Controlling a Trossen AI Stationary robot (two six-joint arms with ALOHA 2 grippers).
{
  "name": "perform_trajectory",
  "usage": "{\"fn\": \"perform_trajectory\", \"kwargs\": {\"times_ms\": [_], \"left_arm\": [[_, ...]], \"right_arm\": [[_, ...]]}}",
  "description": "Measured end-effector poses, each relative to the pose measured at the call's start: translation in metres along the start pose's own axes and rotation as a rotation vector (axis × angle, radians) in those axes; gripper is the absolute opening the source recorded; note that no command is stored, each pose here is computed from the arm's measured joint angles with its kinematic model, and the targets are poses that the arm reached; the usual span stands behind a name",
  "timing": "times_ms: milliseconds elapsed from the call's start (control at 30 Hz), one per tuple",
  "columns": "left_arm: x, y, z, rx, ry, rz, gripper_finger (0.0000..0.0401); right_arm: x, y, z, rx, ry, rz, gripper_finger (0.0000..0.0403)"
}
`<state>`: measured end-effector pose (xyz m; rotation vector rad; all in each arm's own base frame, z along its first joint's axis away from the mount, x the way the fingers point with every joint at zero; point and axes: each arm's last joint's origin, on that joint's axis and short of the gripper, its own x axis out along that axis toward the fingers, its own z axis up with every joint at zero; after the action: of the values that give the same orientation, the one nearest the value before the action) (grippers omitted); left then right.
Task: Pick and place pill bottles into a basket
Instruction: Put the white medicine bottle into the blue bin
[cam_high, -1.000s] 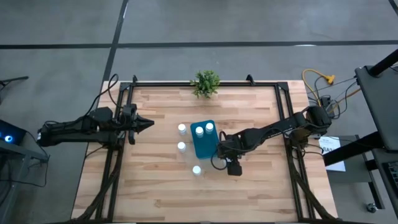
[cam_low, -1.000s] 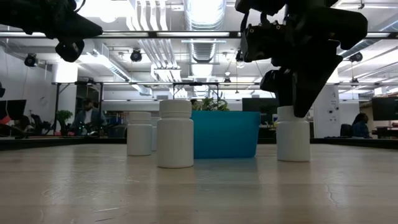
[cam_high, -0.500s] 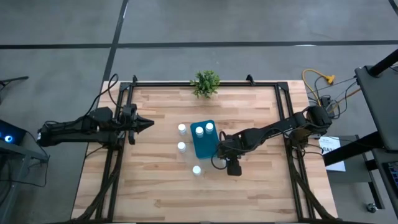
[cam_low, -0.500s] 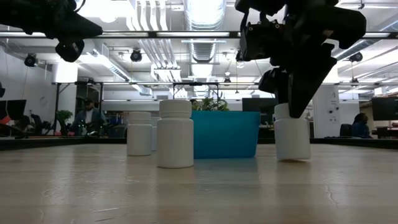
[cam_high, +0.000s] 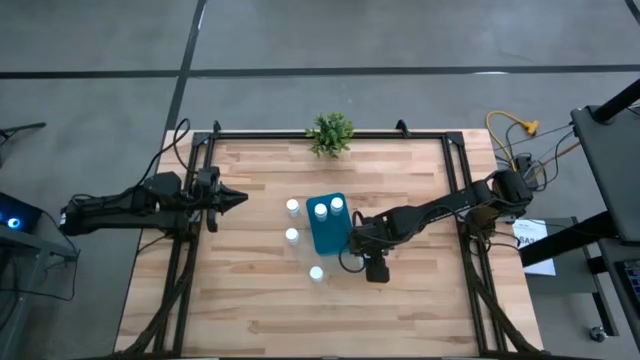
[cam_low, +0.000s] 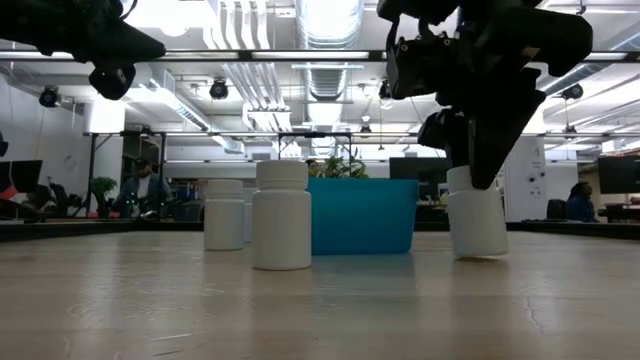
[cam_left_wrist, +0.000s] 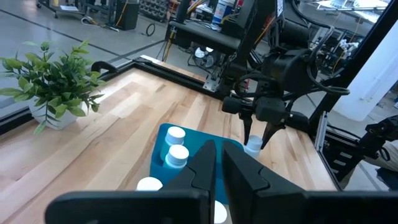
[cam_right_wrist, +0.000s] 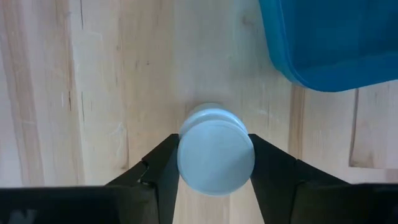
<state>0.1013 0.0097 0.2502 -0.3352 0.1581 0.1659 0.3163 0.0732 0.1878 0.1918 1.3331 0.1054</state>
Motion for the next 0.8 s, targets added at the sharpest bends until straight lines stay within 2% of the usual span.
{"fn": "perform_trajectory", "kwargs": {"times_ms": [600,800], "left_arm": [[-0.001,0.0,0.001,-0.001,-0.008,-0.002,0.0008],[-0.004,0.0,0.002,-0.001,-0.028,-0.009,0.0008]], "right_arm": [[-0.052,0.006,0.018,-0.047,0.021,-0.097,0.0149],[-0.075,0.002,0.031,-0.055,-0.036,-0.145,0.0149]]}}
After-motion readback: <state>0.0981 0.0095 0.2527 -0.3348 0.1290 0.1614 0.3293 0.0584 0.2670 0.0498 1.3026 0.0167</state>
